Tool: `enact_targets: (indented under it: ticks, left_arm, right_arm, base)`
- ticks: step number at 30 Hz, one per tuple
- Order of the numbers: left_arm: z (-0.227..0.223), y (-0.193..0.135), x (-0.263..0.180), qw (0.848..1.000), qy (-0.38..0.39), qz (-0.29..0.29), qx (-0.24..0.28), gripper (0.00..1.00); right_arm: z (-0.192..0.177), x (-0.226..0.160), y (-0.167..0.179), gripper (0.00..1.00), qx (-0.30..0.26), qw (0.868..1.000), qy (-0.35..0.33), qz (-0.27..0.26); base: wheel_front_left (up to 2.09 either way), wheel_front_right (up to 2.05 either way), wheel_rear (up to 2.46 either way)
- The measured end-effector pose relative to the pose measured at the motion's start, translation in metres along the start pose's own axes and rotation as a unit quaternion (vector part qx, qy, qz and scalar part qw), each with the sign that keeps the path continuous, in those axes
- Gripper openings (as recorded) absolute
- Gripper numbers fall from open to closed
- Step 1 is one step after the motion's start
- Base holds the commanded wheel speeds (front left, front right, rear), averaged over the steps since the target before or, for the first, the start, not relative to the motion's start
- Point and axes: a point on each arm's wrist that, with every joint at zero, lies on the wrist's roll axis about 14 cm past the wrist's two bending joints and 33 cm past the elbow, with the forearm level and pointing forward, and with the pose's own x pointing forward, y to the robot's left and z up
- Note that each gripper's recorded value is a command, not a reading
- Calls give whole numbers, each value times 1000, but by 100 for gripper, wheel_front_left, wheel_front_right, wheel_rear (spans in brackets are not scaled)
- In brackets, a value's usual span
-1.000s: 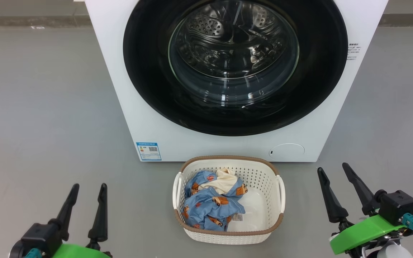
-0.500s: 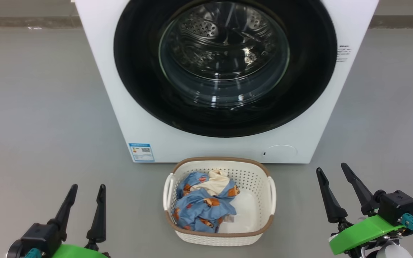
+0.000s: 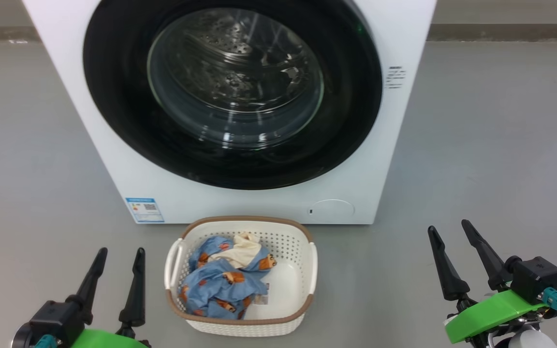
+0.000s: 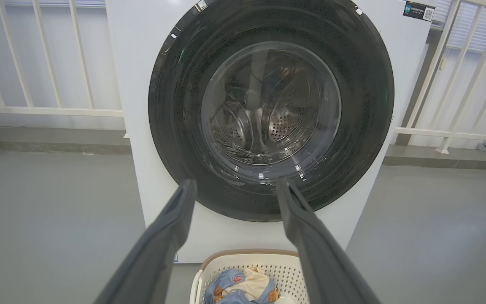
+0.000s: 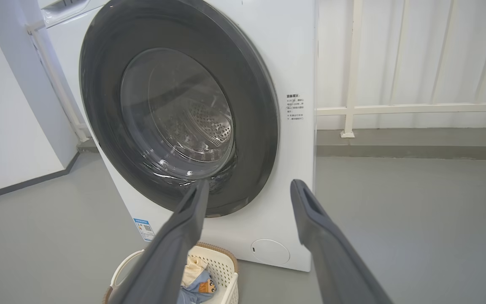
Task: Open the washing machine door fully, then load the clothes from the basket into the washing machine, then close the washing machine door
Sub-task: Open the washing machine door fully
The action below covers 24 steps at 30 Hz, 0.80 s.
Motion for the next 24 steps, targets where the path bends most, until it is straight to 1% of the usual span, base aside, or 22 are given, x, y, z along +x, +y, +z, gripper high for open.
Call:
enact_targets:
  ticks: [7,24]
  left_arm:
    - [1,-2,1,1000,-1,-3,0,100]
    - [-2,-3,3,1000,3,-6,0,100]
  right_arm:
    - [1,-2,-2,100,-1,1000,-1,-3]
    - [0,-3,-4,100,1,1000,0,-8]
  base:
    - [43,43,-86]
    - [1,1,-2]
